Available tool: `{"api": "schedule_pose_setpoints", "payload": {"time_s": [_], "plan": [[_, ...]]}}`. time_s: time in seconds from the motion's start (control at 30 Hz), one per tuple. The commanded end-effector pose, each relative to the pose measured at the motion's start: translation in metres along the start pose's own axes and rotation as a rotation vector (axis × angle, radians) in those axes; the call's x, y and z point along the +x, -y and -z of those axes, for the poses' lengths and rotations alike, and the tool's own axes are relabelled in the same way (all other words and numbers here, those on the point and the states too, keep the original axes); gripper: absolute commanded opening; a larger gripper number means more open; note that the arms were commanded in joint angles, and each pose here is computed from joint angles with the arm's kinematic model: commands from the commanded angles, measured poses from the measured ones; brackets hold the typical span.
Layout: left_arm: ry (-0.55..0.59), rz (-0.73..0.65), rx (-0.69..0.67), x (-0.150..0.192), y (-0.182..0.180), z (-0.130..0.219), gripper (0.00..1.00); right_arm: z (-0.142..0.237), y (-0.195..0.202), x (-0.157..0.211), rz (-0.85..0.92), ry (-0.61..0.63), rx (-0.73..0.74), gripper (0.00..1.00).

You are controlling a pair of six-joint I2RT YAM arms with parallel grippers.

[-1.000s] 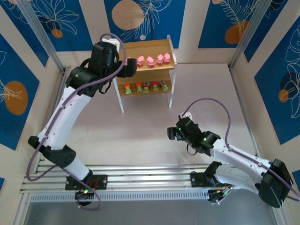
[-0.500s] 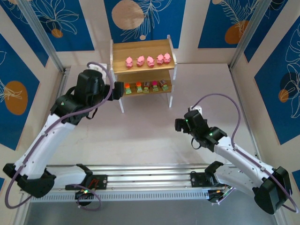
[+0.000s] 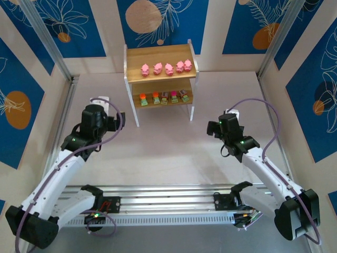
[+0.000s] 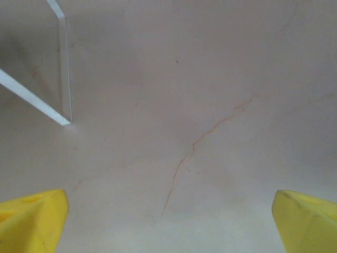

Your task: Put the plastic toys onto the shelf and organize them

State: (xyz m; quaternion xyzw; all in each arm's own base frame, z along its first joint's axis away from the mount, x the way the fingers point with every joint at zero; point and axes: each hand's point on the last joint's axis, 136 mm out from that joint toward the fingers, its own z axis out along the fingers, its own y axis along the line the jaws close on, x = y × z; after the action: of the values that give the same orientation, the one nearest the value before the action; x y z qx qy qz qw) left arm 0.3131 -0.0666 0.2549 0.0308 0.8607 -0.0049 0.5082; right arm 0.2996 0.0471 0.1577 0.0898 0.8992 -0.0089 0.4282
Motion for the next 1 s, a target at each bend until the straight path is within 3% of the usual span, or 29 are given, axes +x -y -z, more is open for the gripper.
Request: {"api": "schedule_pose_setpoints", "payload": {"time_s": [0.0,0.2,0.5,0.97], "plan": [[0.131,-0.006,0.045,-0.007,0.0,-0.01,1.0,-0.007,-0.009,-0.008,0.026,0.067,-0.084,0.99],[0.217,-0.093,-0.054,0.03,-0.015,-0.042,1.0,-0.014,-0.017,-0.021,0.091,0.233,-0.164,0.99],[0.247,-0.154,-0.172,0.068,-0.035,-0.089,1.0,-0.06,-0.014,-0.014,0.157,0.197,-0.154,0.99],[0.236,-0.031,-0.098,0.099,-0.055,-0.132,1.0,-0.09,-0.01,-0.019,0.121,0.252,-0.257,0.99]]}}
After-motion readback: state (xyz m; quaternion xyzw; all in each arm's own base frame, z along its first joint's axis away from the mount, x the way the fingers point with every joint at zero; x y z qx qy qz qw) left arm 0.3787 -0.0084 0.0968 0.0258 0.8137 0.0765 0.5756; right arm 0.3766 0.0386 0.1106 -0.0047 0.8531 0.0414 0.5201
